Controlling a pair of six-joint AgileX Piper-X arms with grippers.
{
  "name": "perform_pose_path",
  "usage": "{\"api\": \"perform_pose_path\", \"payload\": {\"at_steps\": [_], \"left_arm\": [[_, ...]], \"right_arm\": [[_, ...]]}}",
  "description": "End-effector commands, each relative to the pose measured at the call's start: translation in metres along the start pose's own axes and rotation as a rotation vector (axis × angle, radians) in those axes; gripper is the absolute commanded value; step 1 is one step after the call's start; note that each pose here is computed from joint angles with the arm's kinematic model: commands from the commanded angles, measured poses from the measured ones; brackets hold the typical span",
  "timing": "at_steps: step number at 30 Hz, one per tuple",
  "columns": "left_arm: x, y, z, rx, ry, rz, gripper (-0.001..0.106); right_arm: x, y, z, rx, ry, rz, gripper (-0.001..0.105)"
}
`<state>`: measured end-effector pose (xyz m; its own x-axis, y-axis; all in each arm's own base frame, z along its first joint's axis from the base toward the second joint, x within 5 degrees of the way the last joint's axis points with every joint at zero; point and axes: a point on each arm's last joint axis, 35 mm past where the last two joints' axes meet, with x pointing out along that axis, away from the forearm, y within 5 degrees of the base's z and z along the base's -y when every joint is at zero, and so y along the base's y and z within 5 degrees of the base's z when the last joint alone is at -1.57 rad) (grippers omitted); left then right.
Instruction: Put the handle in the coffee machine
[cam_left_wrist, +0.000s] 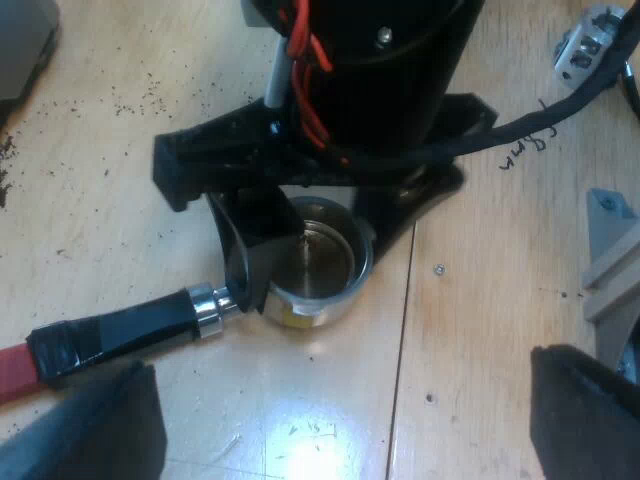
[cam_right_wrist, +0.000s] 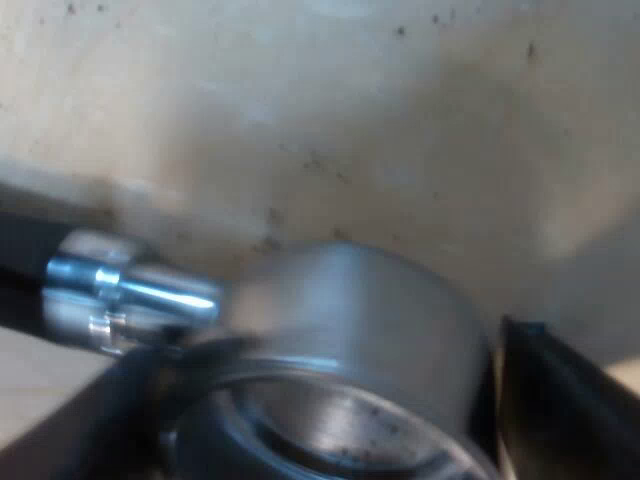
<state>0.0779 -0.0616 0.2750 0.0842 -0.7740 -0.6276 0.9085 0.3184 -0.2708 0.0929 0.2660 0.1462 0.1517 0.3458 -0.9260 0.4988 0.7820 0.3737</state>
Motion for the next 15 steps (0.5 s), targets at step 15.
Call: {"api": "perform_pose_path", "payload": {"at_steps": [15], "left_arm": [[-0.002,-0.001,0.002,0.001,-0.007,0.002,0.077]], "right_arm": [[-0.012,-0.003,0.003,-0.126,-0.021,-0.013,0.000]]}}
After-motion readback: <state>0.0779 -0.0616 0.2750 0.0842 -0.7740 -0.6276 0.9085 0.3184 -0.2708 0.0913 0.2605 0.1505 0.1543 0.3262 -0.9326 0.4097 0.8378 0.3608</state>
